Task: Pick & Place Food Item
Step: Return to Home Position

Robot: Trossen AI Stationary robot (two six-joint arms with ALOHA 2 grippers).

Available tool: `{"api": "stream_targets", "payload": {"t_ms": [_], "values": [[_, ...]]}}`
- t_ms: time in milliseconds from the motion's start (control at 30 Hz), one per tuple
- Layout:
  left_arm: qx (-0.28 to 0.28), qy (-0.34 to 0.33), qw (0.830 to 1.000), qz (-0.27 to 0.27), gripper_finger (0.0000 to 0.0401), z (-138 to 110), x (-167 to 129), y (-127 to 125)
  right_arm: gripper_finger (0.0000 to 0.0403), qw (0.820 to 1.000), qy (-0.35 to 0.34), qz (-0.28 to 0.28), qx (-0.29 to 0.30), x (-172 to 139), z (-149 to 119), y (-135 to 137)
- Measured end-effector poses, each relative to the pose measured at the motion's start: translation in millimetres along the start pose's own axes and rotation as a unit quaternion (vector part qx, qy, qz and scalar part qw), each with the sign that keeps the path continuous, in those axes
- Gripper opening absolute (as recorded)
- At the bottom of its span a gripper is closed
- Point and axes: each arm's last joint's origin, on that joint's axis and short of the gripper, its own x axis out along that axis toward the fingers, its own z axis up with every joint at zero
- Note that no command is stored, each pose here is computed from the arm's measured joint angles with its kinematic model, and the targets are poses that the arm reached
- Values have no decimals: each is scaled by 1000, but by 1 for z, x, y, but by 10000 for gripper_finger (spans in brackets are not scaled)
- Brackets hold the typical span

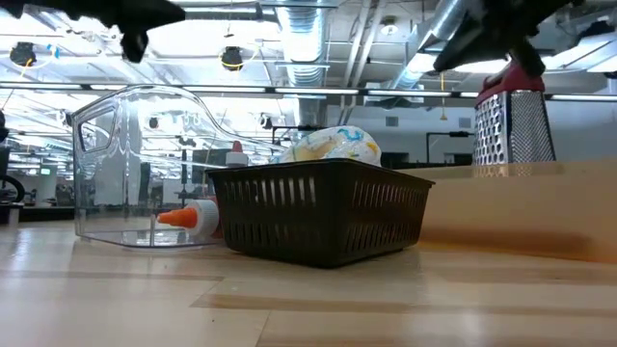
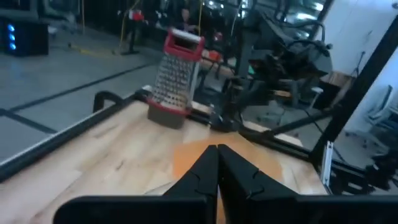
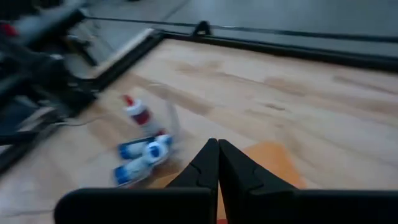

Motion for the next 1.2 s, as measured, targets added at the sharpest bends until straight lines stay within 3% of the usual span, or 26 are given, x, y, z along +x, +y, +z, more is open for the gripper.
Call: {"api": "stream_targets", "payload": {"t_ms": [233, 600, 833, 933, 1033, 1200], "values": [[22, 1, 999, -35, 0, -42, -16, 10, 0, 995, 7, 83, 48, -24, -3, 4], [78, -19, 995, -51, 0, -102, -21, 24, 0, 991, 10, 91, 96, -13, -18, 21], [86, -45, 994, -50, 0, -116, -12, 26, 0, 985, 84, 101, 115, 0, -41, 31], [71, -40, 996, -42, 1, -117, -12, 27, 0, 980, 105, 116, 126, 5, -47, 38], [4, -18, 999, -49, 3, -119, -10, 27, 0, 975, 121, 137, 127, 15, -51, 46], [-25, -5, 999, -45, 2, -121, -6, 27, 0, 965, 130, 213, 86, 54, -54, 63]]}}
